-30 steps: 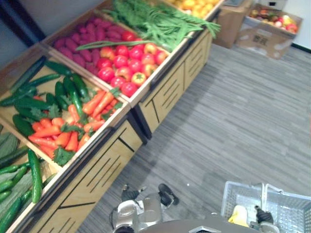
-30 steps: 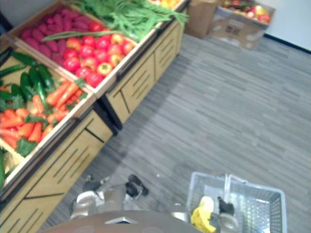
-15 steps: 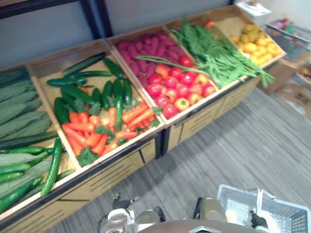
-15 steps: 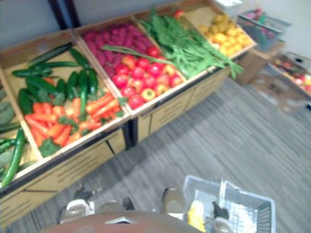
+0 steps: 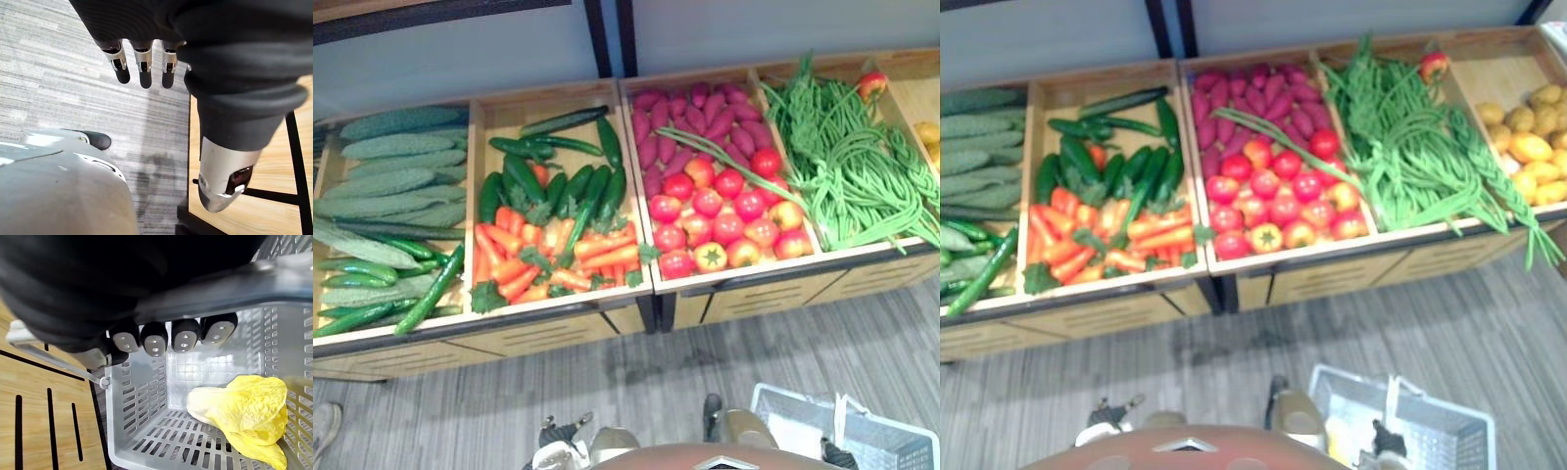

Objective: Pick vegetable in the basket

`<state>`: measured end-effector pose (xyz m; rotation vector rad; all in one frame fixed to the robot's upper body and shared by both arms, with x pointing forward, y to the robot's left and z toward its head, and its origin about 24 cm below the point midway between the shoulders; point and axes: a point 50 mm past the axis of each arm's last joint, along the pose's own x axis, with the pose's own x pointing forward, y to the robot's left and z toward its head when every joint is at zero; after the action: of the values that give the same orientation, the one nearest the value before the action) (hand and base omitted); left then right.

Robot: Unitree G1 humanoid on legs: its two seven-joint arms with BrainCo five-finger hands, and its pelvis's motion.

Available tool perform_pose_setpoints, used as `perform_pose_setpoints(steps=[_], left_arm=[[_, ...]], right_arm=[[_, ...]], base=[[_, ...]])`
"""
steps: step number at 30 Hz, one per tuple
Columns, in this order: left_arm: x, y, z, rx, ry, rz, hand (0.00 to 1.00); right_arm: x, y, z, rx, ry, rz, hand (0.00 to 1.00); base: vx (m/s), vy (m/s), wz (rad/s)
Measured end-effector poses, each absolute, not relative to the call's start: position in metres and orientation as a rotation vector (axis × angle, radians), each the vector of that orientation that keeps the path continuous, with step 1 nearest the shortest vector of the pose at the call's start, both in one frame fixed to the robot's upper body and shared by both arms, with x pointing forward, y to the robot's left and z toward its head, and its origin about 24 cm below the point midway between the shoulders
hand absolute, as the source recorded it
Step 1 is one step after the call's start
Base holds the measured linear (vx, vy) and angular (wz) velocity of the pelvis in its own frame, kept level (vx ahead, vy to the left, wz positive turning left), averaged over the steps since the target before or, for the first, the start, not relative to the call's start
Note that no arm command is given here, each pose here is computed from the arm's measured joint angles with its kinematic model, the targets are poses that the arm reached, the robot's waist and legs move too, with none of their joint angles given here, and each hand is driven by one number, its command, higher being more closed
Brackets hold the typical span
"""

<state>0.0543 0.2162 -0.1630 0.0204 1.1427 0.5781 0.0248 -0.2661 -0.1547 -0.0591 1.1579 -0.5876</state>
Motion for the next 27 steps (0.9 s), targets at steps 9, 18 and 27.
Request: perform_pose_setpoints(steps=[9,18,27], left_arm=[[0.052,0.216,-0.163,0.037,1.151,0.59,0.0],[0.088,0.255,-0.133,0.166,0.921,0.826,0.0],[0.144,0.287,-0.042,0.394,0.377,0.986,0.0]], right_arm=[[0.026,-0.264,-0.156,-0.061,1.168,-0.572,1.0],[0.015,-0.258,-0.159,-0.066,1.192,-0.575,1.0],[0.002,-0.262,-0.155,-0.145,1.191,-0.564,1.0]], base=[[-0.06,0.004,0.09],[-0.06,0.045,-0.03],[0.01,0.029,-0.2]])
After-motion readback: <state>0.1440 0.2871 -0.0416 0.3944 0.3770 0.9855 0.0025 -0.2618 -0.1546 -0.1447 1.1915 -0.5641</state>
